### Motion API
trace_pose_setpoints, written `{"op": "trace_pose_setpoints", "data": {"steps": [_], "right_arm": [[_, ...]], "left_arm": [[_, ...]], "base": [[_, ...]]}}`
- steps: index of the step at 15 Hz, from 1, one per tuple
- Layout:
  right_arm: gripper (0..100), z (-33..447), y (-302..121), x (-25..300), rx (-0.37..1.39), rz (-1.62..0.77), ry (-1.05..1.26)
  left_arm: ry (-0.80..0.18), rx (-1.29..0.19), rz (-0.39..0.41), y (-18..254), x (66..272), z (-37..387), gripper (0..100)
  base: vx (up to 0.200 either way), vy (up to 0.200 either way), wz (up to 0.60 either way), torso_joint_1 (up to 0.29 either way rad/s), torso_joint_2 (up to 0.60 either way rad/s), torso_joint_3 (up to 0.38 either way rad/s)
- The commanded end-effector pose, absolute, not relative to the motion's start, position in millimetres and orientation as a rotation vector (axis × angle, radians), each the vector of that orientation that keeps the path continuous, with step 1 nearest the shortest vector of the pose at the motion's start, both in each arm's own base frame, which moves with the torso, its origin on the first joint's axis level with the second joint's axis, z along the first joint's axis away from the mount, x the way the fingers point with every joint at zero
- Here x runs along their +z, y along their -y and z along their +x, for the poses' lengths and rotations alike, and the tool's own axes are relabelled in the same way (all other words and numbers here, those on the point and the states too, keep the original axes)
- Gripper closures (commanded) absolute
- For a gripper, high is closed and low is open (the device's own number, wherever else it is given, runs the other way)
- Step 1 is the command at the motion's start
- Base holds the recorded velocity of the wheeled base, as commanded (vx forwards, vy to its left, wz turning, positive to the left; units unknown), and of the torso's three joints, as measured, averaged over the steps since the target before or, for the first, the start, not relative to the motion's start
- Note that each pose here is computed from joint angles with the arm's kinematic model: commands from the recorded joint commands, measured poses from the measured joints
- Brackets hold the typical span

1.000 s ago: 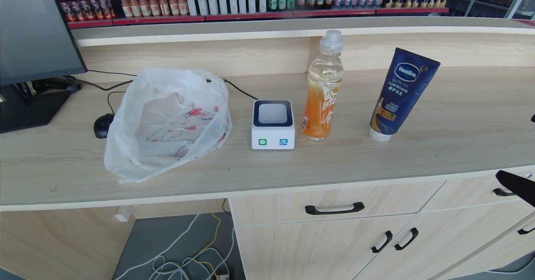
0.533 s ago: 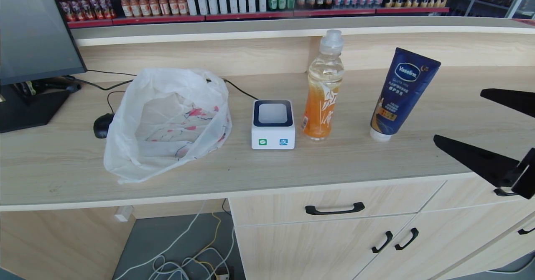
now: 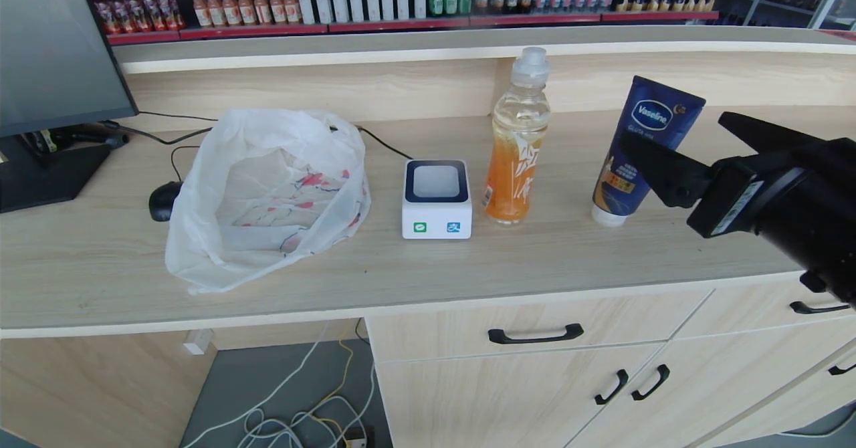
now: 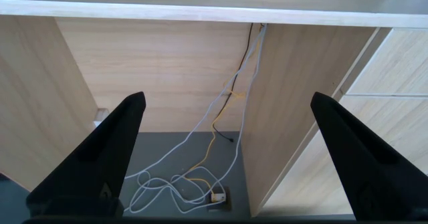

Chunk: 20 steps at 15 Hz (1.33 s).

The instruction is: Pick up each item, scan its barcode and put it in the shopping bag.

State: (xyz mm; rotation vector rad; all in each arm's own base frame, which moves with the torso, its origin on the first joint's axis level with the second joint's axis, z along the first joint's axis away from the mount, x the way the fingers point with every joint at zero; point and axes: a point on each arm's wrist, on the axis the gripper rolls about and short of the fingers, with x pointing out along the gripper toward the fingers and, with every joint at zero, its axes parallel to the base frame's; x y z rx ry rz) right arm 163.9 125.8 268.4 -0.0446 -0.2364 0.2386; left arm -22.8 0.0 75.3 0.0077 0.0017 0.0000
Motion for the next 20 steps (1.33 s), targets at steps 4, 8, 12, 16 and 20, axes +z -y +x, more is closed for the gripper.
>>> {"op": "trace_pose_setpoints", "data": {"steps": [4,8,12,16,20], "right_arm": [[0,182.2,-156.1,244.0,0.215,-0.125,0.191],[0,200.5,-174.9,229.9,0.211,-0.158,0.219],[0,219.9,-199.0,216.3,0.215,-0.132,0.264],[0,238.8,-214.7,228.3,0.201,-0.104,0.312],[0,251.3,-210.8,225.5,0.169,-0.112,0.307]], "left_arm": [[-0.002,0.000,0.008,0.0,75.3,-22.8,0],[-0.002,0.000,0.008,0.0,75.3,-22.8,0],[-0.002,0.000,0.008,0.0,75.3,-22.8,0],[-0.002,0.002,0.008,0.0,75.3,-22.8,0],[-0.002,0.000,0.008,0.0,75.3,-22.8,0]], "base": [[0.000,0.000,0.00,0.000,0.00,0.000],[0.000,0.000,0.00,0.000,0.00,0.000],[0.000,0.000,0.00,0.000,0.00,0.000],[0.000,0.000,0.00,0.000,0.00,0.000],[0.000,0.000,0.00,0.000,0.00,0.000]]}}
